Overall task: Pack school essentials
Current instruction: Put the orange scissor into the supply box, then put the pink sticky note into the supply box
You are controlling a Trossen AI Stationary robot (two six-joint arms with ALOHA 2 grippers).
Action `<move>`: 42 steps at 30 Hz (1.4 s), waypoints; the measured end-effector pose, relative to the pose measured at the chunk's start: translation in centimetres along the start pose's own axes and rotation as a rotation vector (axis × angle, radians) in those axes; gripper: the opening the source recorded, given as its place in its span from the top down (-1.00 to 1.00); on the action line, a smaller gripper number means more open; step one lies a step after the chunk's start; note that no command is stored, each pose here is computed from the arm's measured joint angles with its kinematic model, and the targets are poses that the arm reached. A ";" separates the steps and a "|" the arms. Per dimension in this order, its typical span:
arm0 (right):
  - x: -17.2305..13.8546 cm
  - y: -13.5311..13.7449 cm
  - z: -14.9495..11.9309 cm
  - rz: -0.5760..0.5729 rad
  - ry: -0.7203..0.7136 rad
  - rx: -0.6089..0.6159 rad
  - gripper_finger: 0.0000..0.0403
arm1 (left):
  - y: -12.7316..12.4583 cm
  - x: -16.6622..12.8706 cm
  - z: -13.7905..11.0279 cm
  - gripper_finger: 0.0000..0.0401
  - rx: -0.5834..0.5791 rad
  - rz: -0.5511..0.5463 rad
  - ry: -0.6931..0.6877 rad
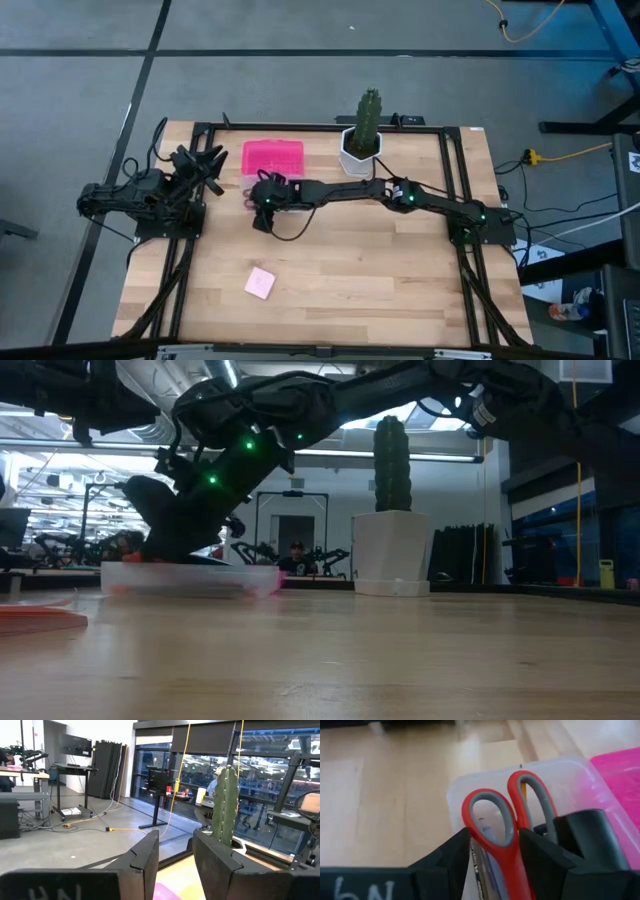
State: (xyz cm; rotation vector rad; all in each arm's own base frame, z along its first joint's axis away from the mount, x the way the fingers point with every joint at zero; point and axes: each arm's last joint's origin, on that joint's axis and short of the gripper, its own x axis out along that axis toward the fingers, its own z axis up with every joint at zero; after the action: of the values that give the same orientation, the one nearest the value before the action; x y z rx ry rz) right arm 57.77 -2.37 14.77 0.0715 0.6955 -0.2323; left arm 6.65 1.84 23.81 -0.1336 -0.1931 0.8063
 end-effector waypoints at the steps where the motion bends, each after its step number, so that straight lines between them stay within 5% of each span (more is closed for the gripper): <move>1: 0.0 -0.1 0.1 -0.007 -0.005 0.006 0.15 | 0.0 0.0 0.0 0.43 0.000 0.000 0.000; 9: -0.1 -0.4 -1.0 -0.004 0.114 0.115 0.15 | 0.0 0.0 -0.1 0.43 0.007 0.000 0.007; 20: -2.3 0.1 2.0 0.039 -0.026 0.123 0.15 | -0.1 0.0 -0.2 0.43 0.018 -0.041 0.021; 23: -3.9 0.4 3.0 0.126 -0.020 0.108 0.15 | -0.1 0.0 -0.3 0.43 0.019 -0.049 0.022; 29: -7.5 3.0 4.2 0.362 0.050 0.080 0.15 | -0.3 0.0 -0.3 0.43 0.020 -0.119 0.028; 42: -11.9 9.1 1.6 0.404 0.297 -0.062 0.15 | -0.6 -0.1 -0.7 0.43 -0.062 -0.234 0.082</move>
State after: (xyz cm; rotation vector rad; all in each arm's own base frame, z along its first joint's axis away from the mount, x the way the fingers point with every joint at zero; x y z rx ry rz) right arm 52.08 8.45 23.59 0.1877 0.9657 0.1921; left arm 7.20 1.29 23.20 -0.1980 -0.1526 0.5607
